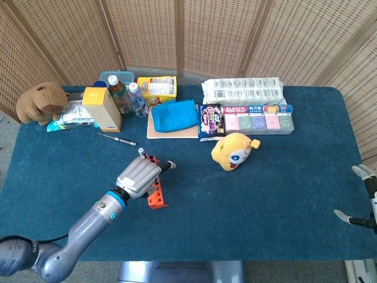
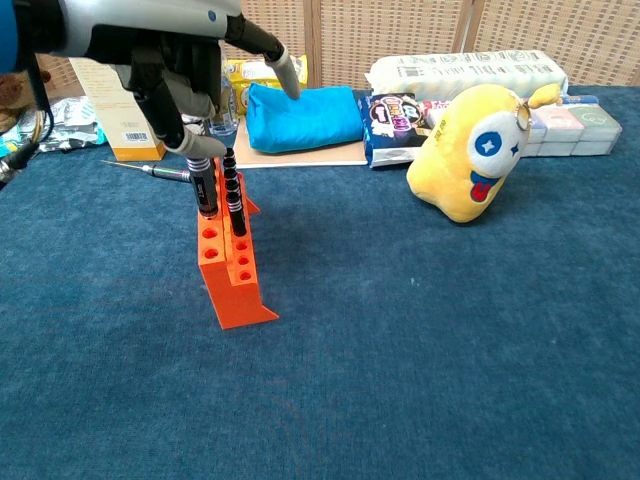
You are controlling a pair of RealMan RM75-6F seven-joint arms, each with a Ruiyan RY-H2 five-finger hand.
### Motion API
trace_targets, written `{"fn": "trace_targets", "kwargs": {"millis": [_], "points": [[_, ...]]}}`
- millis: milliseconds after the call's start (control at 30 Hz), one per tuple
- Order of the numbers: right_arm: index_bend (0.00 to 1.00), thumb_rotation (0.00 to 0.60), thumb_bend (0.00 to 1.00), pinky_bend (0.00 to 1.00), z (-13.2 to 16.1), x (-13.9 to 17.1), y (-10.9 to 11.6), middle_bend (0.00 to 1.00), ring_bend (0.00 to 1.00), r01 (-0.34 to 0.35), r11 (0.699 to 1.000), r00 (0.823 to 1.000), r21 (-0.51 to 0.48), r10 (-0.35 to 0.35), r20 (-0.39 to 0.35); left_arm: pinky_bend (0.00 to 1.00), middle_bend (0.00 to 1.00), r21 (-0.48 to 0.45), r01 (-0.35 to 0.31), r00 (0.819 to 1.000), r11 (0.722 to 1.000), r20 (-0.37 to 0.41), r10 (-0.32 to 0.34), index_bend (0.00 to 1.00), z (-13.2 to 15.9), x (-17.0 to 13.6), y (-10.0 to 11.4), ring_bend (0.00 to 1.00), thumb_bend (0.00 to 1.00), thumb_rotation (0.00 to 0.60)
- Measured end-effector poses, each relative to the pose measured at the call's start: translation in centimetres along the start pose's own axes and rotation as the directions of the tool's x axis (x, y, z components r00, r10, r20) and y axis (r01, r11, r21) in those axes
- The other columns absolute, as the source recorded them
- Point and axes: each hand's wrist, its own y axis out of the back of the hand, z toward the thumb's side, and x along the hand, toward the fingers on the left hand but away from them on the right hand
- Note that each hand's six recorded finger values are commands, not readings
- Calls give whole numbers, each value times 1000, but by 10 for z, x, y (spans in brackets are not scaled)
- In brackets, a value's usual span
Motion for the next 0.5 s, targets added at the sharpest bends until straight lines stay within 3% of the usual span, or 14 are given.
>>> {"fn": "trace_targets", "kwargs": {"millis": [500], "points": [[92,600,0,0,-1,0,2,55,7,4,1000,1000,-3,-4,5,1000,1000,86,-21,999,996,-28,24,180,-1,2,-12,1000,334,600]]}}
